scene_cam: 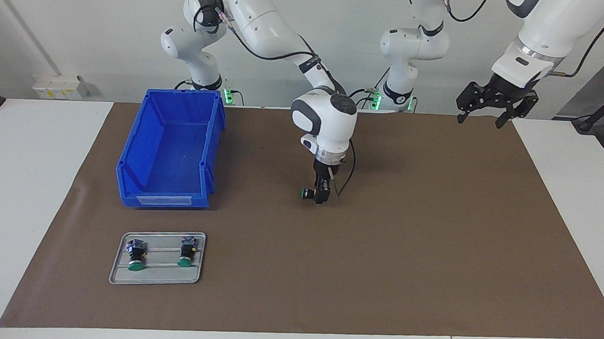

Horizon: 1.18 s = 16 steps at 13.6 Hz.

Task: Place and press button with both arms
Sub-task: 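Carry the part with the right gripper to mid-table and release it, then withdraw the right gripper to rest while the left gripper reaches forward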

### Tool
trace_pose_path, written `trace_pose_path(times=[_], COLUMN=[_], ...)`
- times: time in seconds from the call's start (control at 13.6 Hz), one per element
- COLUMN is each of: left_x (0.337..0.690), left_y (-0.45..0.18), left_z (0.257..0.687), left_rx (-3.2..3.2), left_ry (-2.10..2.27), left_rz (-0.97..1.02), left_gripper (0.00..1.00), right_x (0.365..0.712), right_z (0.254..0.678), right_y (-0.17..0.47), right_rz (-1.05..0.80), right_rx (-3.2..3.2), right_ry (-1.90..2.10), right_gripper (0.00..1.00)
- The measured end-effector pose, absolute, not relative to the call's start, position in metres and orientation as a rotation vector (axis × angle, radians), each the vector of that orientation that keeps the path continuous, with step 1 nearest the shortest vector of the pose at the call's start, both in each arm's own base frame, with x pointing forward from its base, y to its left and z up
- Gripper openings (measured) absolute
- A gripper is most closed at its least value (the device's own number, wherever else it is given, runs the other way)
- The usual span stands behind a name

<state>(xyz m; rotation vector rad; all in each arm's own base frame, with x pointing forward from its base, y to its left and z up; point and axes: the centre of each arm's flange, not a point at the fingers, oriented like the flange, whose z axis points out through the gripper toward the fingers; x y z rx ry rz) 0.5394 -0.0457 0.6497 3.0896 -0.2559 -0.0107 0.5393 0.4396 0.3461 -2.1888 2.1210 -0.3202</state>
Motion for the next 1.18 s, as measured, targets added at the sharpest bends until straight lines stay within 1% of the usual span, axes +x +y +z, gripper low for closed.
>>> trace_pose_path(times=[0.07, 0.22, 0.37, 0.44, 0.59, 0.66, 0.81, 0.96, 1.18], left_x=[0.539, 0.539, 0.540, 0.541, 0.542, 0.541, 0.539, 0.535, 0.530], left_y=[-0.046, -0.046, -0.048, -0.051, -0.056, -0.061, -0.080, -0.111, -0.152], left_z=[0.650, 0.649, 0.650, 0.651, 0.651, 0.652, 0.651, 0.649, 0.638], left_rx=[3.090, 3.089, 3.085, 3.077, 3.052, 3.035, 2.987, 2.925, 2.801], left_ry=[-0.256, -0.257, -0.304, -0.381, -0.554, -0.646, -0.841, -1.041, -1.354], left_rz=[-0.011, -0.012, -0.002, 0.016, 0.037, 0.043, 0.047, 0.063, 0.121], left_gripper=[1.00, 1.00, 1.00, 0.95, 0.92, 0.88, 0.88, 0.89, 0.88], right_x=[0.549, 0.563, 0.572, 0.578, 0.592, 0.599, 0.604, 0.602, 0.588], right_z=[0.377, 0.435, 0.476, 0.491, 0.519, 0.532, 0.556, 0.572, 0.588], right_y=[0.419, 0.371, 0.323, 0.299, 0.239, 0.201, 0.131, 0.071, 0.012], right_rz=[-0.327, -0.338, -0.345, -0.336, -0.279, -0.264, -0.256, -0.248, -0.175], right_rx=[-2.218, -2.310, -2.462, -2.542, -2.659, -2.716, -2.838, -2.972, -3.106], right_ry=[2.091, 2.010, 1.860, 1.763, 1.565, 1.462, 1.250, 0.980, 0.550], right_gripper=[1.00, 1.00, 1.00, 1.00, 1.00, 1.00, 1.00, 1.00, 1.00])
